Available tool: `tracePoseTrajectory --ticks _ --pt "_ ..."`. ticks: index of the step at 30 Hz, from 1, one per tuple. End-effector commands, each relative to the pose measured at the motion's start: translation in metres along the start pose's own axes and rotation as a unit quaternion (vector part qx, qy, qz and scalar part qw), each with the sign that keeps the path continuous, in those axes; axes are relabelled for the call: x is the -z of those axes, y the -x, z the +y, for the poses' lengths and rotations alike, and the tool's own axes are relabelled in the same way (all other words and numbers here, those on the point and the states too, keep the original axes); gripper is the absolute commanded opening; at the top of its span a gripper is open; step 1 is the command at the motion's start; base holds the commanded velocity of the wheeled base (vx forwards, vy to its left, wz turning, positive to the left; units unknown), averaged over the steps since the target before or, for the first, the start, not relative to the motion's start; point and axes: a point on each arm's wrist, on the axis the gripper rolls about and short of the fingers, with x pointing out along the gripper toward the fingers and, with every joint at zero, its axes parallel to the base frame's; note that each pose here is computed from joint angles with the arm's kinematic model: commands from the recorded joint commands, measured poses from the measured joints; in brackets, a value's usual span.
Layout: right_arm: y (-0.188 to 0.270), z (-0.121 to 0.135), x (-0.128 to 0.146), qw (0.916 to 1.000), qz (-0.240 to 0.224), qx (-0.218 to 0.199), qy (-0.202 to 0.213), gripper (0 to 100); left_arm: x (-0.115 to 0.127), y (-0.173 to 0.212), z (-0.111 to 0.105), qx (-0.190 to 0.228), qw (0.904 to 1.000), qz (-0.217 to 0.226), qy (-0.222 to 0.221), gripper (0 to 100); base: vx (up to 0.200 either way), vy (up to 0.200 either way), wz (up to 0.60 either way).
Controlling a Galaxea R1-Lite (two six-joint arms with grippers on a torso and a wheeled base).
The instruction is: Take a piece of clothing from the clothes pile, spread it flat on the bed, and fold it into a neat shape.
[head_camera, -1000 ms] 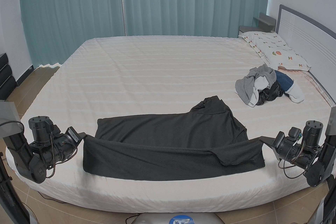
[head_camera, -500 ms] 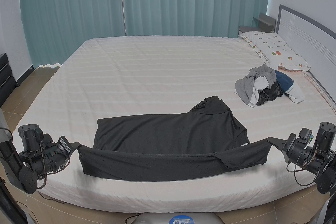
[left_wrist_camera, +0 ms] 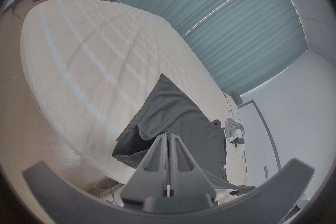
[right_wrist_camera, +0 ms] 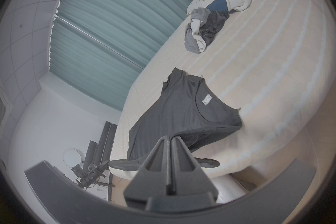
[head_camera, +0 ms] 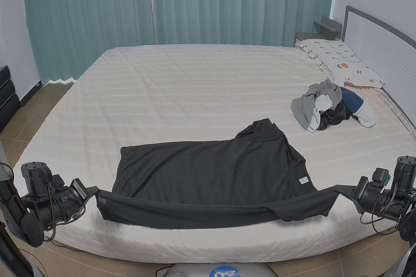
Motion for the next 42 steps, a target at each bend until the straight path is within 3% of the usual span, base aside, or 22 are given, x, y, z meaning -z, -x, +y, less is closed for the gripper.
tracePoseTrajectory --ticks 1,7,17,28,42 --pt "0.015 0.007 0.003 0.9998 -0.009 -0.011 0.011 0 0.007 0.005 0.004 -0.009 0.9999 0.013 -0.005 0 0.0 0.0 0.0" --pt "0.021 0.001 0.011 0.9993 0.023 0.019 0.02 0 0.013 0.008 0.009 -0.02 0.9994 0.026 -0.014 0 0.0 0.0 0.0" --pt "0.006 0.007 -0.004 0.9994 0.014 0.011 0.029 0 0.006 -0.005 0.007 -0.016 0.9995 0.019 -0.017 0 0.0 0.0 0.0" --pt "-0.064 -0.006 -0.032 0.9988 0.032 0.034 0.018 0 -0.002 -0.058 0.022 -0.037 0.9987 0.032 -0.012 0 0.0 0.0 0.0" --pt "-0.123 -0.03 -0.036 0.9966 0.046 0.068 0.009 0 -0.005 -0.093 0.026 -0.039 0.9987 0.026 -0.02 0 0.0 0.0 0.0"
